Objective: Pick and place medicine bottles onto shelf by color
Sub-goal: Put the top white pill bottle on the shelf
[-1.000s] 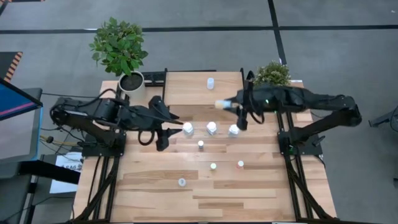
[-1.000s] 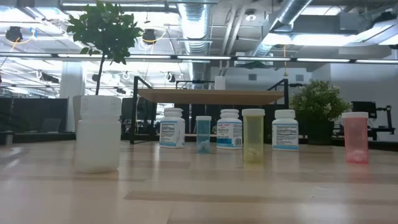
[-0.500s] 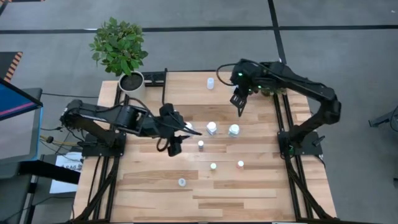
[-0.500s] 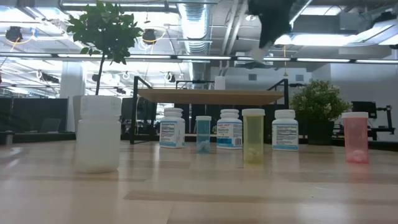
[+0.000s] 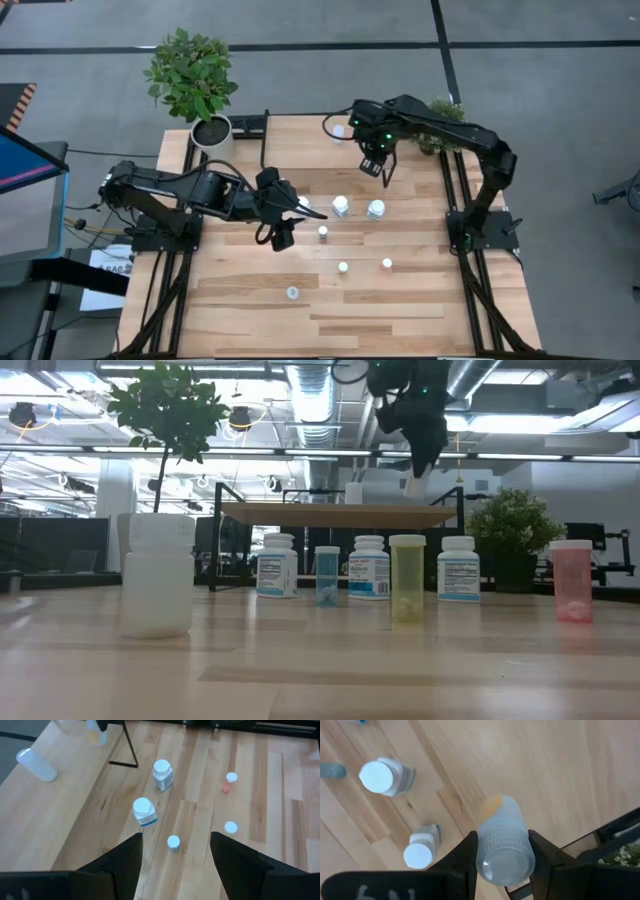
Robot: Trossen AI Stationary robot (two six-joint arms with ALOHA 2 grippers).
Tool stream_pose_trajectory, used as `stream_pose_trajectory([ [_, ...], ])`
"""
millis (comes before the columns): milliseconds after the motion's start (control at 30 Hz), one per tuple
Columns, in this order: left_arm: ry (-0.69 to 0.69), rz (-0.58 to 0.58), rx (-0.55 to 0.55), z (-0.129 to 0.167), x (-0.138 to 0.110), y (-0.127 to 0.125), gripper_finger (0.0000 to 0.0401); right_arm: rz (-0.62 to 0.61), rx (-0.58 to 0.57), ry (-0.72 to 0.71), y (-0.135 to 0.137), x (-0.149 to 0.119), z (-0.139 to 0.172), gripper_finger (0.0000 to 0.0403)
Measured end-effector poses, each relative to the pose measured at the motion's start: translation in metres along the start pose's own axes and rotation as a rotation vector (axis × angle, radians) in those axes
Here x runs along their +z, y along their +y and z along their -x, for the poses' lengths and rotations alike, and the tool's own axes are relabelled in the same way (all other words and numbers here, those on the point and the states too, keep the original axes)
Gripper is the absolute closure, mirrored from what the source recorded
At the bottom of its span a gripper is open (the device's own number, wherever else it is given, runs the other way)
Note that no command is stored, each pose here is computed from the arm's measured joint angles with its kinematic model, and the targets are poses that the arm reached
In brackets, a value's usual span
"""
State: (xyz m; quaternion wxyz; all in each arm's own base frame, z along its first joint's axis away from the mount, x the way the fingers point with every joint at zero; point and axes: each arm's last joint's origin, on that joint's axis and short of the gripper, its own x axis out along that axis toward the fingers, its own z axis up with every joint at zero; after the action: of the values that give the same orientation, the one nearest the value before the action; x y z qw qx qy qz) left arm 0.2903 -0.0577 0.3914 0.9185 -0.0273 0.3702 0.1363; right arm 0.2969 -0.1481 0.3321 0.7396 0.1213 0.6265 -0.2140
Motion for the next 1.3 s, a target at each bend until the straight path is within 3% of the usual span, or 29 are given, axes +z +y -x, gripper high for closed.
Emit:
stream_pose_trajectory([
  [400,-0.001,0.0,0.002,0.0,0.0,0.0,0.0181,0.012,0.015,0.043,-0.002,0.006,-0.012,0.0268],
  [800,-0.002,-0.007,0.006,0.0,0.0,0.0,0.0181,-0.004,-0.01,0.044,-0.008,0.006,-0.013,0.0162],
  [1100,-0.002,-0.007,0.007,0.0,0.0,0.0,0.0181,-0.011,-0.042,0.031,-0.011,0.007,-0.012,0.0164],
  [1300,-0.002,-0.006,0.007,0.0,0.0,0.0,0.0181,-0.014,-0.041,-0.045,-0.011,0.012,0.013,0.0164],
])
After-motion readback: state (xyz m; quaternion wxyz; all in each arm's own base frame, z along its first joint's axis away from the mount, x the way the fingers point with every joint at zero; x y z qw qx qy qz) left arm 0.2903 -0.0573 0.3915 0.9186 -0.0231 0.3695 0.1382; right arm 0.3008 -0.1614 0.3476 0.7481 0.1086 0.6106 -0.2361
